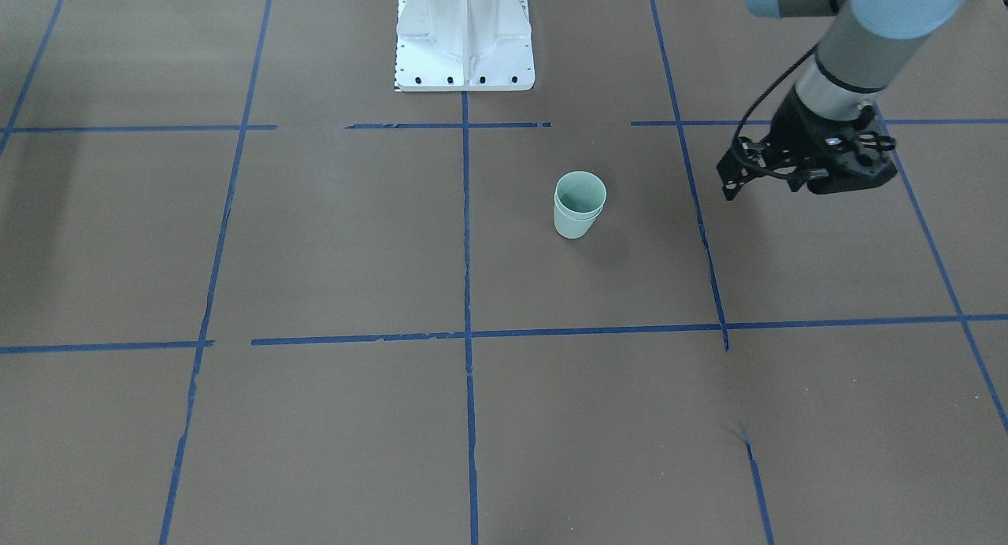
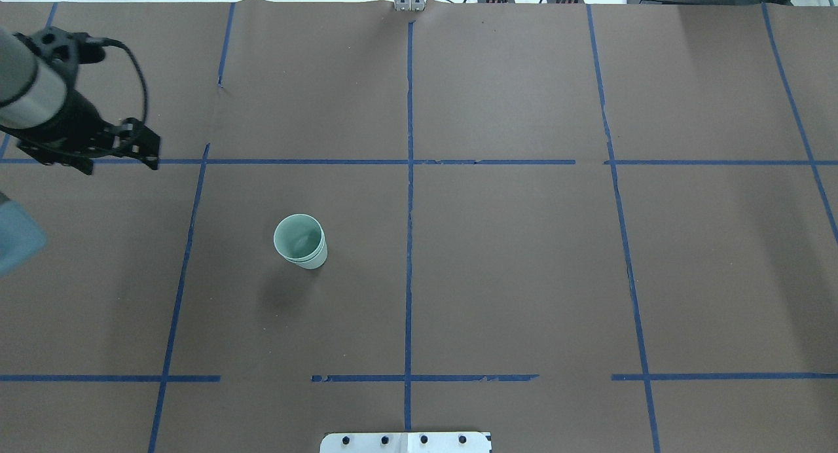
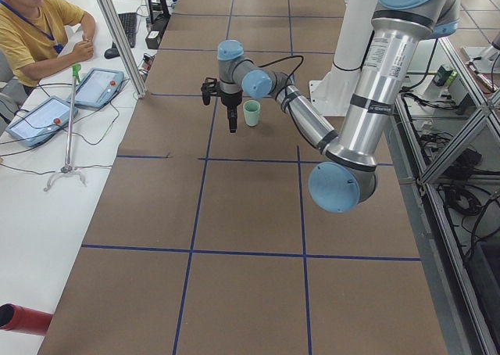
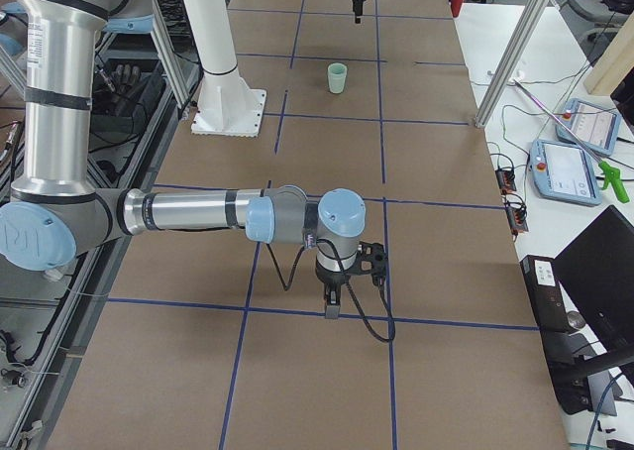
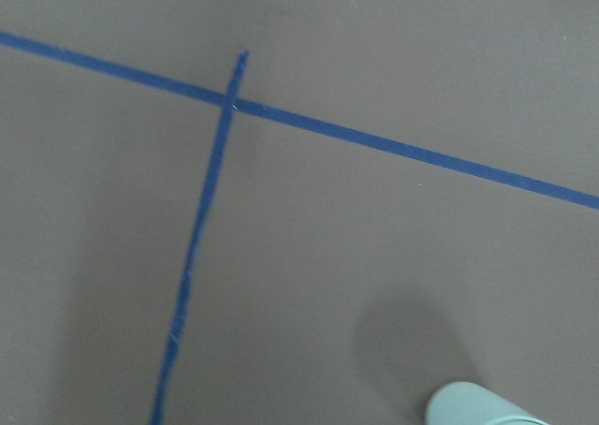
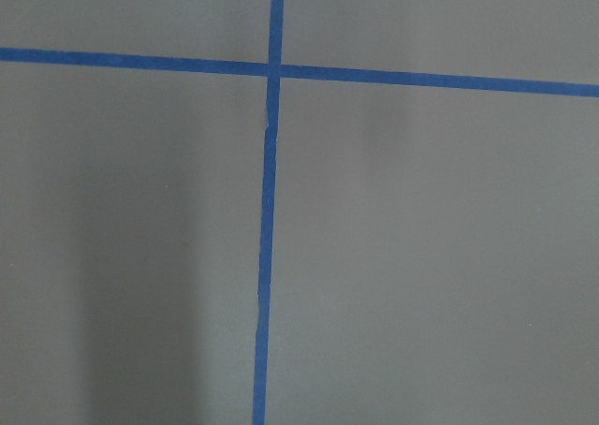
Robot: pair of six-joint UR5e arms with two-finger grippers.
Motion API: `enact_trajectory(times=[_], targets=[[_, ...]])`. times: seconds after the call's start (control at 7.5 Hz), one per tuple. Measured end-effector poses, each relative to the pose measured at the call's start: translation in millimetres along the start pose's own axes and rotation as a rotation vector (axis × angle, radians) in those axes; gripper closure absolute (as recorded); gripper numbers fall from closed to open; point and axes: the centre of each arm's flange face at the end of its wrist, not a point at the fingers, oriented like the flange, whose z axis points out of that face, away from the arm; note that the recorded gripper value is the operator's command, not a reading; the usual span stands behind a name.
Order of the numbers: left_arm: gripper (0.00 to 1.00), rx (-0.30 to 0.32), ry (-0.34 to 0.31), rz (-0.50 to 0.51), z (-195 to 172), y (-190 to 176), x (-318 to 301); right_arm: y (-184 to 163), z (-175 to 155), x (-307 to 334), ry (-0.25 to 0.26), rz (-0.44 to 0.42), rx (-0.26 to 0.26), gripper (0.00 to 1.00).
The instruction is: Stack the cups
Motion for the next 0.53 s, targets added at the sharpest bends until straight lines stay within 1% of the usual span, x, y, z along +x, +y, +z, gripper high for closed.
enact_trajectory(times=[0.13,0.4,0.53], targets=[[0.0,-0.002,-0.03,0.097,-8,-6,-71,0,0,0,0.0,0.0,0.0,0.0],[0.0,-0.015,-0.092,0.273,-24,-1,-218,0,0,0,0.0,0.001,0.0,0.0],[0.0,-0.028,-0.112,0.323,-28,4,-286,0,0,0,0.0,0.001,0.0,0.0]])
